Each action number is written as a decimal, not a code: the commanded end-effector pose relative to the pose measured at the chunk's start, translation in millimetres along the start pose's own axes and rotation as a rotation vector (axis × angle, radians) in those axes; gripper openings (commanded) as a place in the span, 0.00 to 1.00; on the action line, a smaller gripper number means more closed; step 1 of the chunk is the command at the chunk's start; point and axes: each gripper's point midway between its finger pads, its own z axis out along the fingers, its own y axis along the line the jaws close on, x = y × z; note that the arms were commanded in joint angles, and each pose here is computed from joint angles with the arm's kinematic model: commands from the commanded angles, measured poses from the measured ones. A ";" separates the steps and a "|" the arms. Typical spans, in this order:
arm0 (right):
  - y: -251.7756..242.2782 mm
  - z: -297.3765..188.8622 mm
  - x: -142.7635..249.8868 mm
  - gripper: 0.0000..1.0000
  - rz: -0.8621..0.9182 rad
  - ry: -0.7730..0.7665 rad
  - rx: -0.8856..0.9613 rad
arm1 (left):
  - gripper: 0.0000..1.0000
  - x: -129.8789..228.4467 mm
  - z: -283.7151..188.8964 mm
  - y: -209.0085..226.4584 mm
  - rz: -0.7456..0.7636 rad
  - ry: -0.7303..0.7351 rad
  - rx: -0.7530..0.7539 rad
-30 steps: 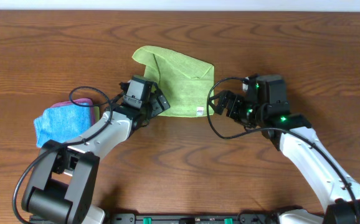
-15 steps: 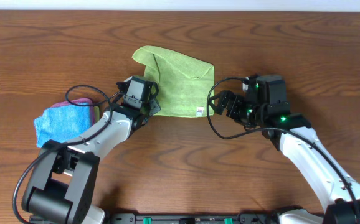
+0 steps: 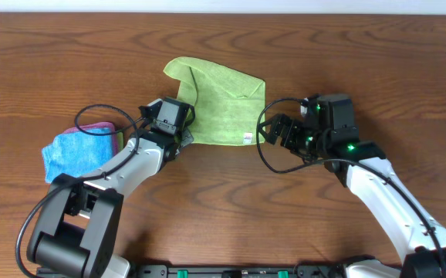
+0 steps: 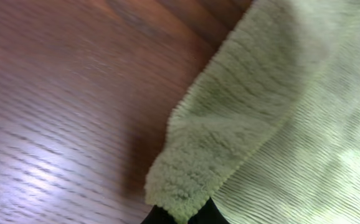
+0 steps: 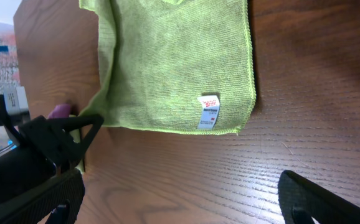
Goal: Fold the cloth
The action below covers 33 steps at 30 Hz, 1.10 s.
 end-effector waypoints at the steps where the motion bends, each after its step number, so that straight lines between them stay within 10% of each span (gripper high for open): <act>1: -4.9 1.6 2.0 0.99 0.006 0.006 0.011 | 0.06 -13.3 -0.7 14.4 0.000 -0.060 -0.075; 12: -7.3 1.6 5.3 0.99 -0.001 0.019 0.021 | 0.06 -26.7 -4.2 40.0 -0.006 -0.128 -0.191; 33: -4.0 3.3 9.0 0.99 -0.011 0.028 0.017 | 0.58 -56.4 -47.6 63.0 -0.175 -0.204 -0.201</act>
